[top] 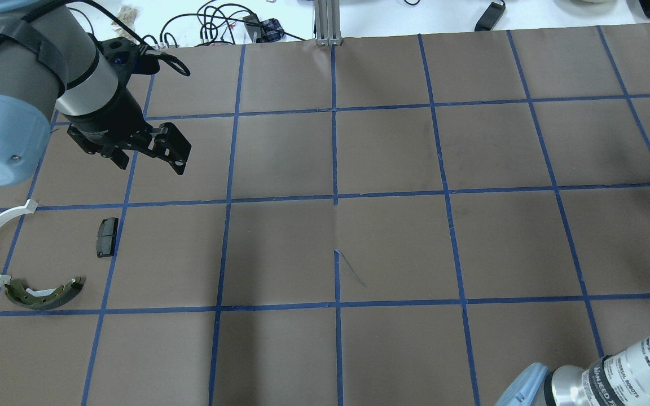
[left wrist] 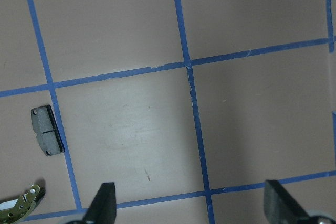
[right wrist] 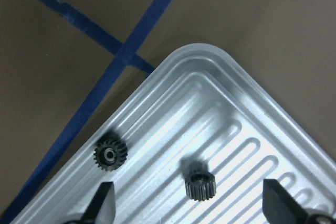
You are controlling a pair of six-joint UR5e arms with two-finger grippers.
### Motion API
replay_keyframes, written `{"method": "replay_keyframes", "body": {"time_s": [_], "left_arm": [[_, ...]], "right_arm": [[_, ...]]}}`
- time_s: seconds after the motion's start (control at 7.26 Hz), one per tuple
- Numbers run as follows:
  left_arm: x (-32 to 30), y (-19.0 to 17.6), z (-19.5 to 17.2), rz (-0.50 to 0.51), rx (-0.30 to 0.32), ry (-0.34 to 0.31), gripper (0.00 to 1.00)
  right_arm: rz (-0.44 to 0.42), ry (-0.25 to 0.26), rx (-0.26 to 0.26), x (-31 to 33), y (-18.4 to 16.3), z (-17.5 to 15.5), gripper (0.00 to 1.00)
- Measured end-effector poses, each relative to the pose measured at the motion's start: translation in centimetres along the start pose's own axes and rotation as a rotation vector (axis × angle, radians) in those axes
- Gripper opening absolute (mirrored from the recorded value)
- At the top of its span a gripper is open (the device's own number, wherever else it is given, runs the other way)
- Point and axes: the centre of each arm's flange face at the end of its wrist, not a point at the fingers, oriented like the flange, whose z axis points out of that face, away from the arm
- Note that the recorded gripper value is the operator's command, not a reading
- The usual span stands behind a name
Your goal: Place bearing gear from tray to pile
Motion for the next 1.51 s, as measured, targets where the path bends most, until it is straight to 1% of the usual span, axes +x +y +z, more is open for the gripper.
{"method": "replay_keyframes", "body": {"time_s": [0.14, 0.28, 0.41, 0.55, 0.69, 0.83, 0.96, 1.1, 1.24, 1.51], "left_arm": [[0.0, 0.1, -0.2, -0.001, 0.003, -0.001, 1.00], [0.0, 0.2, -0.4, -0.001, 0.008, -0.003, 1.00], [0.0, 0.2, -0.5, -0.002, 0.012, -0.003, 1.00], [0.0, 0.2, -0.5, -0.002, 0.013, -0.002, 1.00], [0.0, 0.1, -0.7, -0.004, 0.016, -0.002, 1.00], [0.0, 0.1, -0.8, -0.004, 0.019, -0.003, 1.00], [0.0, 0.2, -0.8, -0.007, 0.018, -0.003, 1.00], [0.0, 0.2, -0.7, -0.011, 0.017, -0.003, 1.00], [0.1, 0.2, -0.7, -0.013, 0.016, -0.003, 1.00], [0.2, 0.1, -0.3, -0.012, 0.006, 0.000, 1.00]], "right_arm": [[-0.008, -0.004, -0.019, 0.1, 0.3, 0.3, 0.86], [-0.009, -0.007, -0.029, 0.1, 0.5, 0.5, 0.81], [-0.007, -0.010, -0.032, 0.2, 0.5, 0.8, 0.79], [-0.002, -0.014, -0.031, 0.2, 0.5, 1.1, 0.71], [0.012, -0.017, -0.030, 0.2, 0.5, 1.3, 0.65], [0.031, -0.020, -0.031, 0.2, 0.5, 1.5, 0.55], [0.041, -0.024, -0.031, 0.2, 0.5, 1.9, 0.37], [0.044, -0.021, -0.031, 0.3, 0.5, 2.1, 0.13], [0.045, -0.007, -0.030, 0.5, 0.5, 2.3, 0.00], [0.049, 0.026, -0.030, 0.8, 0.5, 2.0, 0.00]]}}
